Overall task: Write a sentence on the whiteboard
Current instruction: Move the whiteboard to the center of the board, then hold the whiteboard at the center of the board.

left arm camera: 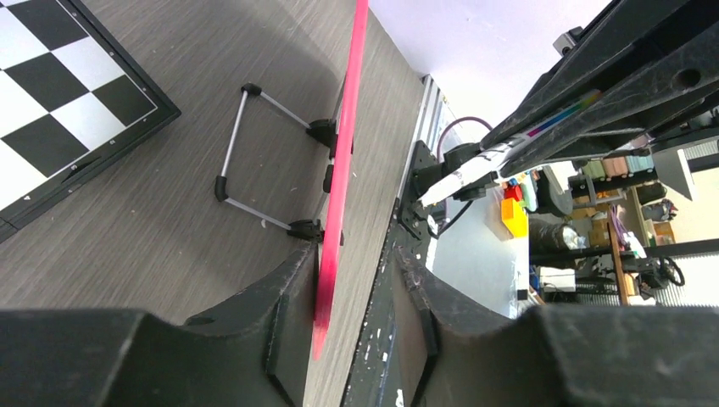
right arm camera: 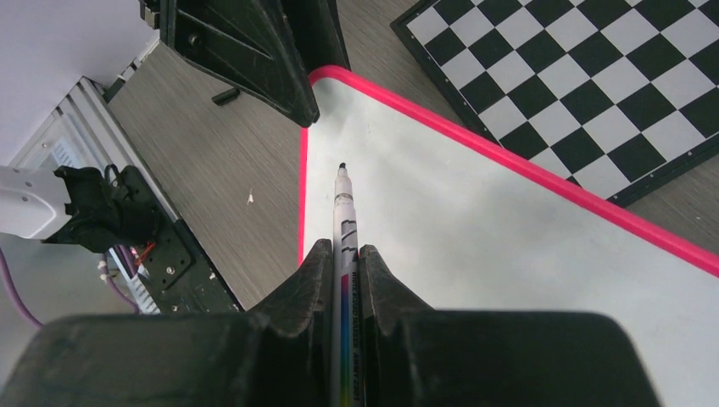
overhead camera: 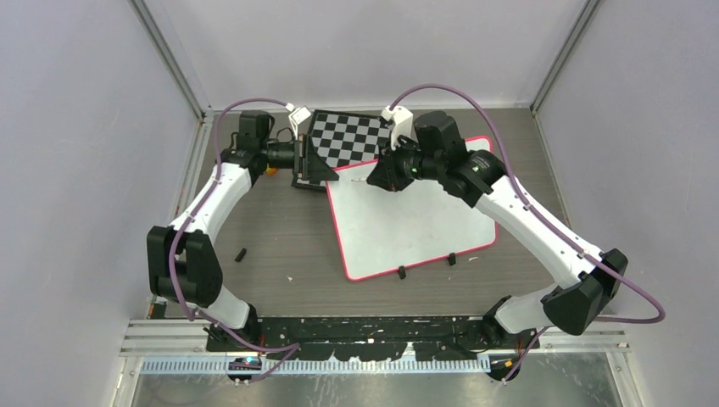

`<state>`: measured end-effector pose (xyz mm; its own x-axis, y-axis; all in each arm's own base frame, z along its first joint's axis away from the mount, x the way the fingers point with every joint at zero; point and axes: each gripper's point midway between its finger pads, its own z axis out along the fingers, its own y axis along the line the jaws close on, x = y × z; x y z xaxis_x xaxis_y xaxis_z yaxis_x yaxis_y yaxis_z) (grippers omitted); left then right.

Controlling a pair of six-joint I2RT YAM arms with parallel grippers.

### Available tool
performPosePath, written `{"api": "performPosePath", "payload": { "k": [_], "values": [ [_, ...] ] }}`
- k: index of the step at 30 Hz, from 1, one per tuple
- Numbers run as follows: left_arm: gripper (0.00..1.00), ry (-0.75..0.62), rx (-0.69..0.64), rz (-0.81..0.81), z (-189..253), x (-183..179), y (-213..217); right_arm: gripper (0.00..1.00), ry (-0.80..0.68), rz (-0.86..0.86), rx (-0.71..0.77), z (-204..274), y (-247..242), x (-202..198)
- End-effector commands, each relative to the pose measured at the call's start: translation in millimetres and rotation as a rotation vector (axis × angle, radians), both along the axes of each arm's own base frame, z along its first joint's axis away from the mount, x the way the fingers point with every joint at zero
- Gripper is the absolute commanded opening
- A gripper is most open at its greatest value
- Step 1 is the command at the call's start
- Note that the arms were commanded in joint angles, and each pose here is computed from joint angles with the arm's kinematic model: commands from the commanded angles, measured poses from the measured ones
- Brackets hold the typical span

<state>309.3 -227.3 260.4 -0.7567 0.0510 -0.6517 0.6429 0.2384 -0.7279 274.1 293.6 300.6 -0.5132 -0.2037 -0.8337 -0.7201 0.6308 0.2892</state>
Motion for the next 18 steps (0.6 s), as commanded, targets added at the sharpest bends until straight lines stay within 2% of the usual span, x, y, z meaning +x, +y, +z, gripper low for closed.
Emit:
{"api": "performPosePath", "payload": {
  "k": [1, 3, 10, 18],
  "values": [
    [0.36, -0.042, -0.015, 0.013, 7.1, 7.1, -0.5, 0.0, -0.084, -0.012, 0.055, 31.4, 15.2, 11.3],
    [0.34, -0.036, -0.008, 0.019, 2.8, 8.8, 0.3, 0.0, -0.09, -0.015, 0.045, 29.9, 19.1, 12.9],
    [0.15, -0.026, 0.002, 0.039, -3.0, 13.9, 5.0, 0.0, -0.096, -0.008, 0.038, 30.0, 29.8, 14.7],
    [0.03, -0.026, 0.005, 0.043, -3.6, 13.7, 5.5, 0.0, -0.088, 0.014, 0.017, 21.3, 41.6, 13.0]
  ]
}}
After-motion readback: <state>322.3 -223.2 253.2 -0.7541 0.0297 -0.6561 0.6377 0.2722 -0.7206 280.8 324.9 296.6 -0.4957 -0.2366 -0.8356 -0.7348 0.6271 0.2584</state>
